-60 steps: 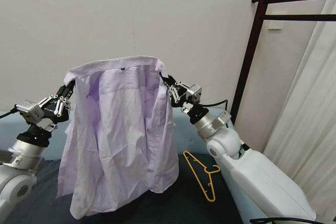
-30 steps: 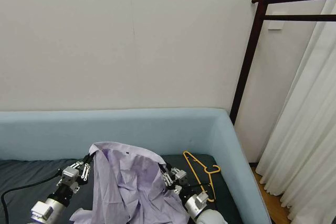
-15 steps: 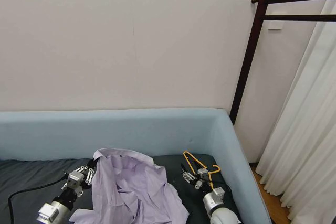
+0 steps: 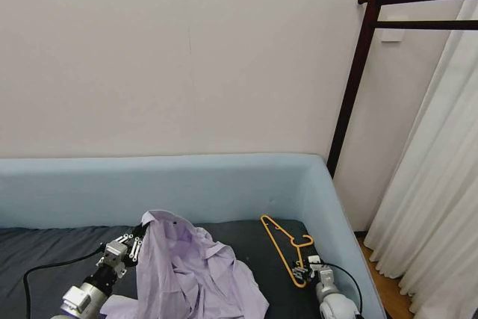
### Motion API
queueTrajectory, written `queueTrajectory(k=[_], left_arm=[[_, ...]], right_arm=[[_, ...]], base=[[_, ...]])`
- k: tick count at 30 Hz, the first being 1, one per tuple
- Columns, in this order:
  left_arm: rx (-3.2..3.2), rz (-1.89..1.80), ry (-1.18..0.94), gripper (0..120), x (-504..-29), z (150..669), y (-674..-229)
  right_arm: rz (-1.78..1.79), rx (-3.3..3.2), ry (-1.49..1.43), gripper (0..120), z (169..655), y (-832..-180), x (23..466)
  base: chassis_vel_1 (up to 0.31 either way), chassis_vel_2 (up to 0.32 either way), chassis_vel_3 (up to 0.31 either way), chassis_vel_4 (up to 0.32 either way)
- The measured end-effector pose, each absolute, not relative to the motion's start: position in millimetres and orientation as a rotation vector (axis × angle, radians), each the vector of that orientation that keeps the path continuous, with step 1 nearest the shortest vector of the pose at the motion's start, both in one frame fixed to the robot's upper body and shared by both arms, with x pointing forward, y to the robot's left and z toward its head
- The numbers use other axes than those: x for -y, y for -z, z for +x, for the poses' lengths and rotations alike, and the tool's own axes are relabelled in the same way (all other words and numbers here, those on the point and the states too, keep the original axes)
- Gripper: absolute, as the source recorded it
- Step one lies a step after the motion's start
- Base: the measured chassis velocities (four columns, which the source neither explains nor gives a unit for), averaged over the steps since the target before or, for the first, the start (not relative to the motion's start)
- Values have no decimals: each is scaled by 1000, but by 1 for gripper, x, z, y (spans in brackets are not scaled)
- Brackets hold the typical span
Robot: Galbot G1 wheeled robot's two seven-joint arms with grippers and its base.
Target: Pick up the clothes from the sofa and hang them on the clothes hanger.
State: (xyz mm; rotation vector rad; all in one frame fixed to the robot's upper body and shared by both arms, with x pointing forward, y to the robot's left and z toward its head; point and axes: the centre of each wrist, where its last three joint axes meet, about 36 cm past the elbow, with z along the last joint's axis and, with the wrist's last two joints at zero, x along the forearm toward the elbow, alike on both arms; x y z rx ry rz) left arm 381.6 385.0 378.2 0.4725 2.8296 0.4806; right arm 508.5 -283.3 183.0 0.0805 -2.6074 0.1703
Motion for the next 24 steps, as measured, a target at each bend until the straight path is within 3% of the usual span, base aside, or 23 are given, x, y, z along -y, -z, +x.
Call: queueTrajectory(k=[24], left_arm=[[-2837, 459, -455, 0, -382, 385, -373]], right_arm=[[93, 2500, -212, 12, 499, -167, 285]], base=[[0, 0, 0, 0]])
